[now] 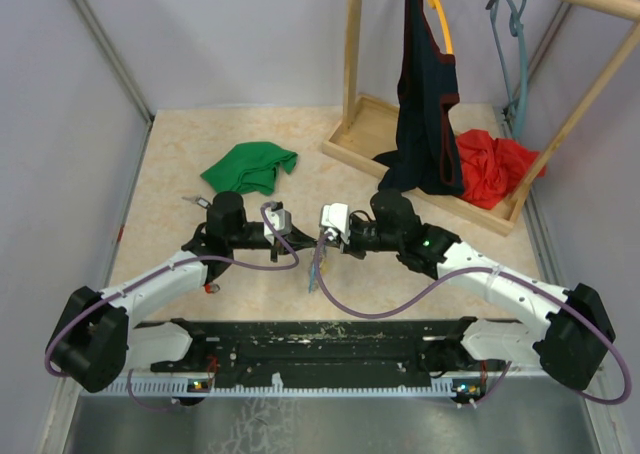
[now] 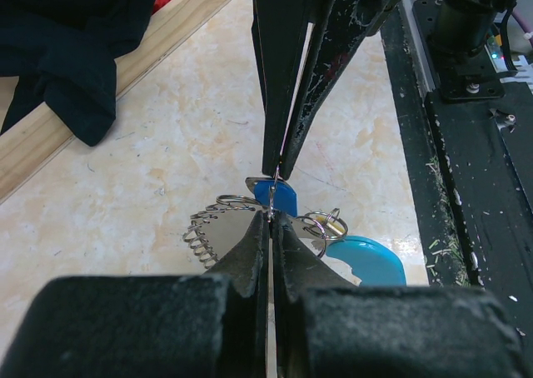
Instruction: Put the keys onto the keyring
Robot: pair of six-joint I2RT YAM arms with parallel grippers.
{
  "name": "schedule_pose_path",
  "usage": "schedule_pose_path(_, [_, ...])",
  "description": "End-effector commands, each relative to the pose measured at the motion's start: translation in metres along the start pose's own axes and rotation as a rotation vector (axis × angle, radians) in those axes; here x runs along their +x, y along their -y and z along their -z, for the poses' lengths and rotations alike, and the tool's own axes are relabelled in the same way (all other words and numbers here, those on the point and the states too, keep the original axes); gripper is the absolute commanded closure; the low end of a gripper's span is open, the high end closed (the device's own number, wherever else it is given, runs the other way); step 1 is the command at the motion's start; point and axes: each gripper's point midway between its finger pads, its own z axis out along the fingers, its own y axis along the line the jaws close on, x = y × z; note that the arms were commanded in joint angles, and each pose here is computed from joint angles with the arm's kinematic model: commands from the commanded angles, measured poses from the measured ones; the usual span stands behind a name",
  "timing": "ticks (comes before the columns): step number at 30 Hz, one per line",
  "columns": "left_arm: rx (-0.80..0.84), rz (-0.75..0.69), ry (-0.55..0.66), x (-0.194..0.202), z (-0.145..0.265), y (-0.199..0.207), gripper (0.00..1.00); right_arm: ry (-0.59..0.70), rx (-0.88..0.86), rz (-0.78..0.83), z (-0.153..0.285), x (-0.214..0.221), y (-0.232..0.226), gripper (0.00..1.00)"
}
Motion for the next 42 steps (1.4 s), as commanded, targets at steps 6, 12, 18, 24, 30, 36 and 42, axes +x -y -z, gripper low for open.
schedule_pose_path(6, [0.039,-0.042,0.034,-0.0154,-0.0039,0.0016,1.0,0.099,0.024,0.045,0.0059,-0.0397,0.0107,1.0])
schedule_pose_path(12, [0.054,-0.045,0.039,-0.0162,-0.0048,0.0035,1.0,0.106,0.019,0.046,0.0054,-0.0417,0.0103,1.0])
schedule_pose_path(18, [0.049,-0.044,0.035,-0.0151,-0.0044,0.0032,1.0,0.106,0.028,0.044,0.0069,-0.0419,0.0114,1.0])
schedule_pose_path(24, [0.05,-0.045,0.037,-0.016,-0.0044,0.0039,1.0,0.103,0.028,0.04,0.0069,-0.0418,0.0113,1.0])
schedule_pose_path(30, [0.005,-0.049,0.024,-0.0137,-0.0025,-0.0018,1.0,0.083,0.042,0.031,0.0118,-0.0378,0.0107,1.0])
schedule_pose_path(36, [0.012,-0.048,0.026,-0.0141,-0.0029,-0.0011,1.0,0.083,0.047,0.03,0.0124,-0.0379,0.0115,1.0])
schedule_pose_path(42, [0.033,-0.048,0.033,-0.0155,-0.0031,0.0025,1.0,0.093,0.037,0.031,0.0108,-0.0404,0.0109,1.0])
